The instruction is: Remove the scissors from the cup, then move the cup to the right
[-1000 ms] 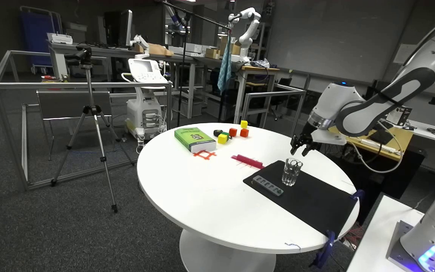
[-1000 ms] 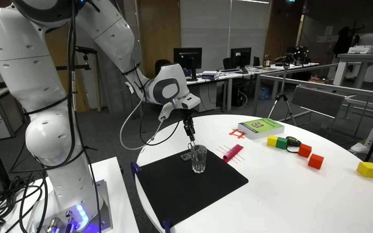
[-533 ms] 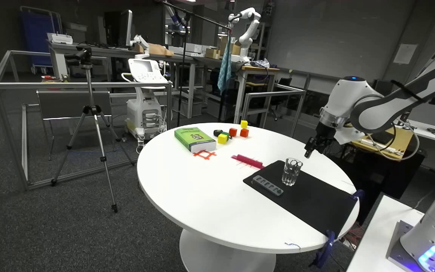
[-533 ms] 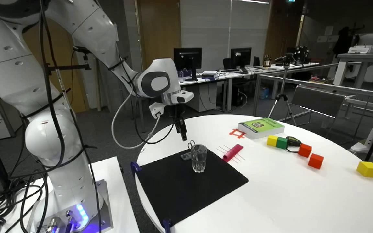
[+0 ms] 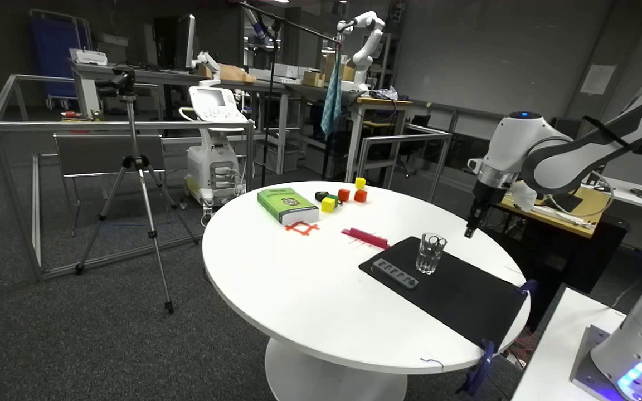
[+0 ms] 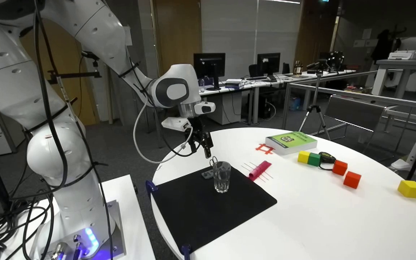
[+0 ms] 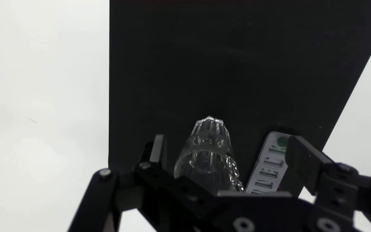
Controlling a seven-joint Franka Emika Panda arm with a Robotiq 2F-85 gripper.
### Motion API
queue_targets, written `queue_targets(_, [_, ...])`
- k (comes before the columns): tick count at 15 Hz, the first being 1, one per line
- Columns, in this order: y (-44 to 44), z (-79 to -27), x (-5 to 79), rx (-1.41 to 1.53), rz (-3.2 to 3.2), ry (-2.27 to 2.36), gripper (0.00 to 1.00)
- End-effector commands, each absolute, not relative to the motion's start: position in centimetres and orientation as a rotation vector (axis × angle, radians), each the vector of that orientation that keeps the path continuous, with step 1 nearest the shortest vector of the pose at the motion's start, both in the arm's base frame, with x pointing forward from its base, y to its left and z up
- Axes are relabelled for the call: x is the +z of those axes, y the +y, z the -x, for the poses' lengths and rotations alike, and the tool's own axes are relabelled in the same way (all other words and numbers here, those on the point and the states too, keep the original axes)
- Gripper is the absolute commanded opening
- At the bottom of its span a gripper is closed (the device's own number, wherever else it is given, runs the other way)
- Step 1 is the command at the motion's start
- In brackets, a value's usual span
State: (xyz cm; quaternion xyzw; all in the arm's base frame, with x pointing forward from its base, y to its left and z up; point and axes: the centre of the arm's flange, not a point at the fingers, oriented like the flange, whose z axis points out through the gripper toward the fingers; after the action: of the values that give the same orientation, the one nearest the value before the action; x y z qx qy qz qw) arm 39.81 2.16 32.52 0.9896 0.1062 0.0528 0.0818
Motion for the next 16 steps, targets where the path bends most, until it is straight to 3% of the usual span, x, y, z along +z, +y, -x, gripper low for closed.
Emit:
queue_targets(1, [1.9,-40.9,32.0,0.155,-2.934,0.454,1.0])
queue_targets(16, [2.0,-45.1,27.9,0.251,-2.864,0.47,1.0])
